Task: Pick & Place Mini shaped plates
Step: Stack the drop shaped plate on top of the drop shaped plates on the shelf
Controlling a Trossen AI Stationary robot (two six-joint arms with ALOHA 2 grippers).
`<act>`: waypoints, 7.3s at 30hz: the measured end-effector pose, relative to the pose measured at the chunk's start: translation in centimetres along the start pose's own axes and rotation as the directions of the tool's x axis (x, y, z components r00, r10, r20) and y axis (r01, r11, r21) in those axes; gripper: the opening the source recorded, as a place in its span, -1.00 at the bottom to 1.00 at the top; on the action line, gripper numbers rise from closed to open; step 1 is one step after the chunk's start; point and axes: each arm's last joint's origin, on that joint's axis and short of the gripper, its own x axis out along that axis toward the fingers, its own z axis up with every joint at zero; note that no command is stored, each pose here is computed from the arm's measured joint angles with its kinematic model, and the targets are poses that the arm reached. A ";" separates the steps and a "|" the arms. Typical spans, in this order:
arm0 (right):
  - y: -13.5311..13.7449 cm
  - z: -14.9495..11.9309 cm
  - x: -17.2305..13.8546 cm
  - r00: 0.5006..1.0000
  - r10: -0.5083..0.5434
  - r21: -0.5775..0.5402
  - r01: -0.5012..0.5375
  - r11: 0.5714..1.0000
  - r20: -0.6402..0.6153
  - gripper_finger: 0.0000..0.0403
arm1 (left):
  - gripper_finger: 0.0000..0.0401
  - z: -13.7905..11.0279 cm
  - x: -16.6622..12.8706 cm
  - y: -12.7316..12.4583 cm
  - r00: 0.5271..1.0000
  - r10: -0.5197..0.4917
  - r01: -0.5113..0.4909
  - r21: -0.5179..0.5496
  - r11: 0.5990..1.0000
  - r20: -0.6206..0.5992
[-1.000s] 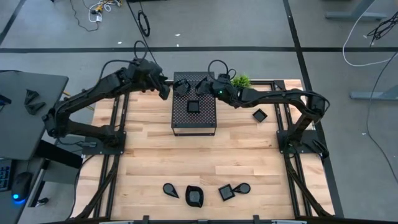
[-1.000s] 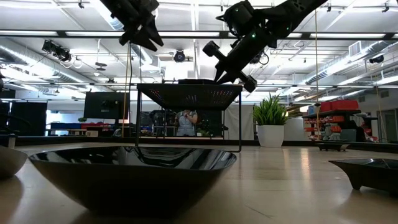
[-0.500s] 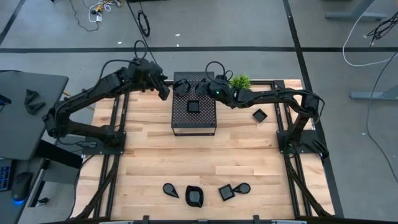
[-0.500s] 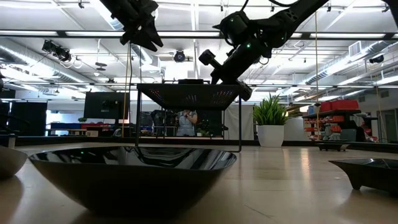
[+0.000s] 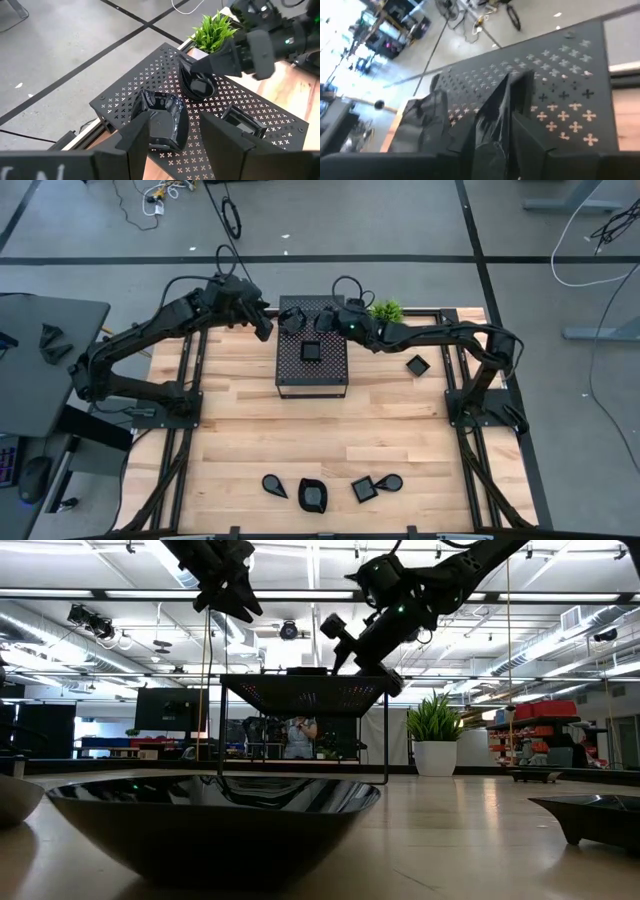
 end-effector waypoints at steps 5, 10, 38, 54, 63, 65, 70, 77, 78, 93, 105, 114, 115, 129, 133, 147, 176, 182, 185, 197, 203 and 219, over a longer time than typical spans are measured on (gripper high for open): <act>0.7 1.6 -1.2 0.988 0.122 -0.043 -0.127 0.991 -0.097 -0.29 | -0.12 -0.1 0.0 0.0 1.000 0.001 -0.001 -0.005 1.000 -0.005; 0.3 2.4 -2.3 0.968 0.126 -0.051 -0.140 0.989 -0.216 -0.42 | -0.12 -0.1 0.0 0.0 1.000 0.001 -0.001 -0.006 1.000 -0.009; -0.9 2.0 -2.0 0.952 0.047 -0.498 -0.200 0.844 -0.303 -0.22 | -0.12 -0.1 0.0 0.0 1.000 0.001 -0.001 -0.008 1.000 -0.011; -1.0 1.4 -1.6 0.959 0.022 -0.524 -0.173 0.834 -0.281 -0.95 | -0.12 -0.2 0.0 0.0 1.000 0.002 -0.002 -0.007 1.000 -0.016; -0.7 2.0 -2.4 0.960 0.033 -0.498 -0.173 0.849 -0.278 -0.98 | -0.12 -0.1 0.0 0.0 1.000 0.001 -0.001 -0.007 1.000 -0.016; -0.5 2.6 -3.0 0.962 0.043 -0.484 -0.173 0.858 -0.268 -0.96 | -0.12 -0.1 0.0 0.0 1.000 0.001 -0.001 -0.007 1.000 -0.016; -1.0 3.3 -3.9 0.946 0.020 -0.477 -0.181 0.860 -0.323 -0.71 | -0.12 -0.1 0.0 0.0 1.000 0.001 -0.001 -0.007 1.000 -0.015; -1.4 2.1 -3.2 0.911 0.011 -0.560 -0.262 0.786 -0.411 -0.29 | -0.12 -0.1 0.0 0.0 1.000 0.001 -0.002 -0.007 1.000 -0.015; -1.4 1.9 -3.1 0.911 0.006 -0.570 -0.264 0.778 -0.413 -0.26 | -0.12 -0.1 0.0 0.0 1.000 0.001 -0.001 -0.007 1.000 -0.014; -1.6 1.4 -3.1 0.923 -0.059 -0.655 -0.224 0.722 -0.381 -0.96 | -0.12 -0.1 0.0 0.0 1.000 0.001 -0.001 -0.008 1.000 -0.015; -0.8 2.9 -4.7 0.938 -0.003 -0.403 -0.146 0.903 -0.346 -0.99 | -0.12 -0.1 0.0 0.0 1.000 0.000 -0.001 -0.026 1.000 -0.015; 0.7 2.4 -3.2 0.998 0.021 0.095 -0.016 0.995 -0.054 -1.00 | -0.12 -0.1 0.0 0.0 1.000 0.001 -0.001 -0.024 1.000 -0.015; 0.6 2.1 -2.9 0.999 0.007 0.126 -0.003 0.992 -0.038 -1.00 | -0.12 -0.1 0.0 0.0 1.000 0.000 -0.001 -0.024 1.000 -0.015; -0.1 0.2 -1.3 0.996 -0.089 0.183 0.083 0.980 0.028 -1.00 | -0.12 -0.2 0.0 0.0 1.000 0.001 -0.001 0.003 1.000 -0.016; -0.2 -0.2 -1.1 0.994 -0.105 0.188 0.096 0.977 0.035 -1.00 | -0.12 -0.1 0.0 0.0 1.000 0.001 -0.001 0.004 1.000 -0.015; -0.2 -1.5 0.5 0.998 -0.052 0.199 0.047 0.979 0.023 -0.81 | -0.12 -0.1 0.0 0.0 1.000 0.001 -0.001 0.004 1.000 -0.015; 1.3 2.3 -4.6 0.953 0.151 -0.105 -0.183 0.977 -0.262 -0.75 | -0.12 -0.2 0.0 0.0 1.000 0.001 -0.001 0.003 1.000 -0.015; 0.6 2.6 -6.0 0.898 0.129 -0.130 -0.200 0.971 -0.421 -0.97 | -0.12 -0.1 0.0 0.0 1.000 0.001 -0.001 0.003 1.000 -0.015; -0.5 2.0 -5.4 0.898 0.024 -0.148 -0.099 0.984 -0.439 -0.97 | -0.12 -0.1 0.0 0.0 1.000 0.001 -0.001 0.002 1.000 -0.015; -0.4 1.2 -3.3 0.918 0.055 -0.088 -0.097 0.991 -0.392 -0.99 | -0.12 -0.1 0.0 0.0 1.000 0.001 -0.001 0.001 1.000 -0.015; -0.2 1.1 -3.4 0.904 0.092 -0.109 -0.150 0.983 -0.417 -0.99 | -0.12 -0.2 0.0 0.0 1.000 0.001 -0.001 0.001 1.000 -0.015; -1.4 3.0 -3.8 0.902 0.039 -0.109 -0.095 0.990 -0.429 -1.00 | -0.12 -0.1 0.0 0.0 1.000 0.001 -0.001 0.000 1.000 -0.015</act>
